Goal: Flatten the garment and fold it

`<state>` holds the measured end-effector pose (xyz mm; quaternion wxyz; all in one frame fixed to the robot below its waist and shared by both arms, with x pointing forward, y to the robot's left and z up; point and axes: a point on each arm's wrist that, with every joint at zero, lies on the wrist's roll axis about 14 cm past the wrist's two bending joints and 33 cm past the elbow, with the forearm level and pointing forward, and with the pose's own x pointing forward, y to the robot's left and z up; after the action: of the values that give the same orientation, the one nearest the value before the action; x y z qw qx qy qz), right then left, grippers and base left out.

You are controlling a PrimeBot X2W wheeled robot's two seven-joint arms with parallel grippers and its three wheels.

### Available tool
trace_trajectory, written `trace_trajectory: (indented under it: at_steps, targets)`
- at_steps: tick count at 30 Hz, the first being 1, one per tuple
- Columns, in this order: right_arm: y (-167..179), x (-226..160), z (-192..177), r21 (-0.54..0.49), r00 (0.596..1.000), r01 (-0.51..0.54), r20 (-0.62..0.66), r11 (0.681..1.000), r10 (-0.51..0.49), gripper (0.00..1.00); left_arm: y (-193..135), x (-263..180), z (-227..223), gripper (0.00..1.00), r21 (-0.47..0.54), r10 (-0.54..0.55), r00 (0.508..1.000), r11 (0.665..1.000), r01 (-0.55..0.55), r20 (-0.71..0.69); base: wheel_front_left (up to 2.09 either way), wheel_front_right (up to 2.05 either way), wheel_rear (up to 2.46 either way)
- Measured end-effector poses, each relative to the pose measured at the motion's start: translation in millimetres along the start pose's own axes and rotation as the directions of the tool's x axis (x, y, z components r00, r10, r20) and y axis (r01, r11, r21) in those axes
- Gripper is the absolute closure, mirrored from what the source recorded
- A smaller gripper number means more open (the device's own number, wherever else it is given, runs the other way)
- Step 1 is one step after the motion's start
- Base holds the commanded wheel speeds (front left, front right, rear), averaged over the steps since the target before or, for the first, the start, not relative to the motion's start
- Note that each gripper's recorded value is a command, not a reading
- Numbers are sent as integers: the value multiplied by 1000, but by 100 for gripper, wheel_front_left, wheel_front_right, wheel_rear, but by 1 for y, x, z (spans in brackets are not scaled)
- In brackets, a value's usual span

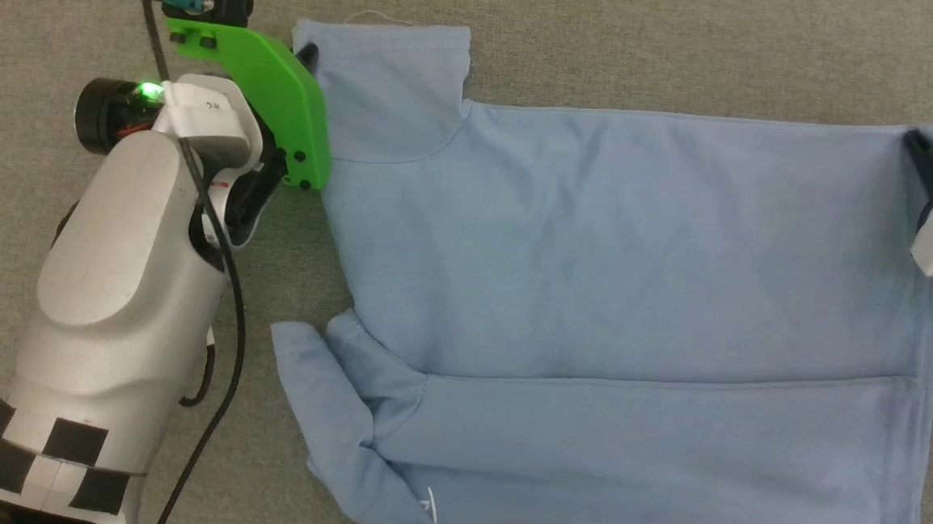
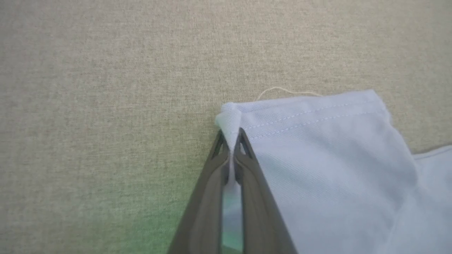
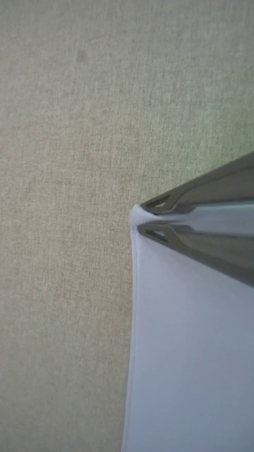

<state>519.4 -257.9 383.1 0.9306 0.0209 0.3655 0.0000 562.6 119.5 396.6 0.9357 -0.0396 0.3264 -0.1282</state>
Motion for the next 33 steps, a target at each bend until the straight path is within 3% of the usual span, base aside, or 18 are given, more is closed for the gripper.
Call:
trace_trajectory:
  at_steps: [7, 16, 28, 33]
  targets:
    - [0, -12, 24, 7, 994, 0, 105, 1000, -1, 100, -2, -12, 36, 100, 5, -14, 984, 1000, 13, 178, 0, 0, 0]
    - [3, -46, 59, 43, 957, -33, 288, 999, 19, 100, -22, -61, 87, 100, 49, -97, 888, 995, 83, 449, 0, 0, 0]
    - [2, -106, 17, 156, 938, -79, 345, 985, 20, 100, -47, -154, 48, 100, 121, -176, 823, 984, 131, 539, 0, 0, 0]
    - [-7, -122, -4, 215, 942, -67, 337, 974, -9, 100, -45, -178, 17, 100, 73, -142, 839, 990, 122, 525, 0, 0, 0]
